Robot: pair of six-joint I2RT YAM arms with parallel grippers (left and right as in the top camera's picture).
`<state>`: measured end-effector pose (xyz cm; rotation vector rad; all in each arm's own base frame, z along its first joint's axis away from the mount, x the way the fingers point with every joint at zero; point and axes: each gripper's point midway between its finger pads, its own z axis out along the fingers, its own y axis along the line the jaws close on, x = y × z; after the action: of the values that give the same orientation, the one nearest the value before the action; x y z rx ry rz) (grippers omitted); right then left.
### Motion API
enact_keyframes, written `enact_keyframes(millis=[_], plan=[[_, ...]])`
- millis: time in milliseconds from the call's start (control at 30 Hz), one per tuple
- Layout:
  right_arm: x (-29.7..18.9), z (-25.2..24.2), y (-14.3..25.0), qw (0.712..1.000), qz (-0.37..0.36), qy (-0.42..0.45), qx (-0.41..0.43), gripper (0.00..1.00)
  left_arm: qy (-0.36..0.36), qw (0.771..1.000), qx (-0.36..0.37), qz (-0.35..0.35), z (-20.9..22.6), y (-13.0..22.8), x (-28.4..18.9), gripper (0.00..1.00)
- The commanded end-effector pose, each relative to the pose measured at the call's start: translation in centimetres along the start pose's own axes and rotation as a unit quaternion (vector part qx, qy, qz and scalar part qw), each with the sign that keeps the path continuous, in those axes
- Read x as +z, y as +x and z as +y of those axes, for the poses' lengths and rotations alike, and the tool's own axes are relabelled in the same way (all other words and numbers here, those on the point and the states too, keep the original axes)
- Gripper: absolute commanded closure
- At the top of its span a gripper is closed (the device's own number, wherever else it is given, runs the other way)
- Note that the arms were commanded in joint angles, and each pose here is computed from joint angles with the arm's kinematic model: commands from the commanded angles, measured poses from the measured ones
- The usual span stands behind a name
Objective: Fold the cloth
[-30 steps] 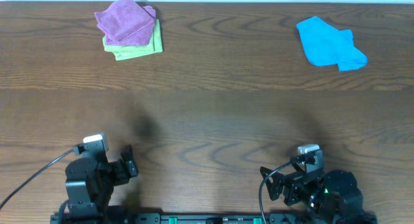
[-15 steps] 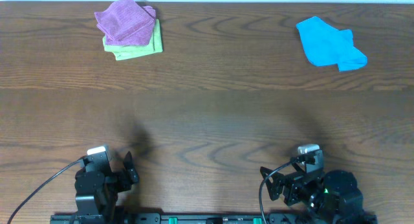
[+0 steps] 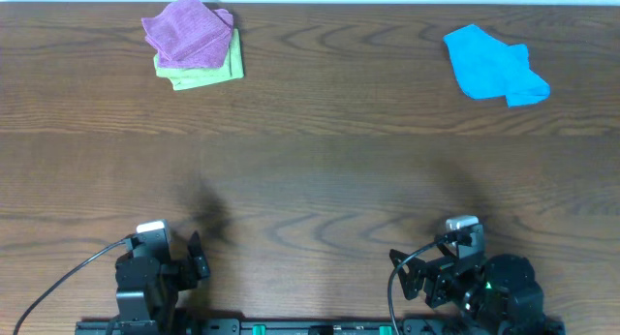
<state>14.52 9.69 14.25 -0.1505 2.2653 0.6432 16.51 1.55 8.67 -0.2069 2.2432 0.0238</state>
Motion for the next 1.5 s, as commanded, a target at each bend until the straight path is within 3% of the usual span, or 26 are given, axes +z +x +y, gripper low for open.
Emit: enact_keyframes(millis=[0,867,967,1100,1467], plan=[[-0.1,-0.2,-0.2,1.000,-0.005,0.004,0.008,0.01,-0.001,0.999,0.037,0.032,0.1,2.1,0.9,0.04],[-0.1,-0.2,-0.2,1.000,-0.006,0.005,0.008,0.01,-0.001,0.998,0.059,0.032,0.1,2.1,1.0,0.05],[-0.2,-0.2,-2.8,0.998,-0.062,0.011,0.002,0.01,-0.001,0.998,0.059,0.032,0.1,2.1,1.0,0.05],[0.2,-4.0,-3.9,0.990,-0.102,0.094,0.028,0.01,-0.001,0.998,0.059,0.032,0.1,2.1,1.0,0.05],[3.5,-8.1,-2.7,0.978,-0.116,0.144,-0.092,0.01,-0.001,0.998,0.059,0.032,0.1,2.1,1.0,0.05]])
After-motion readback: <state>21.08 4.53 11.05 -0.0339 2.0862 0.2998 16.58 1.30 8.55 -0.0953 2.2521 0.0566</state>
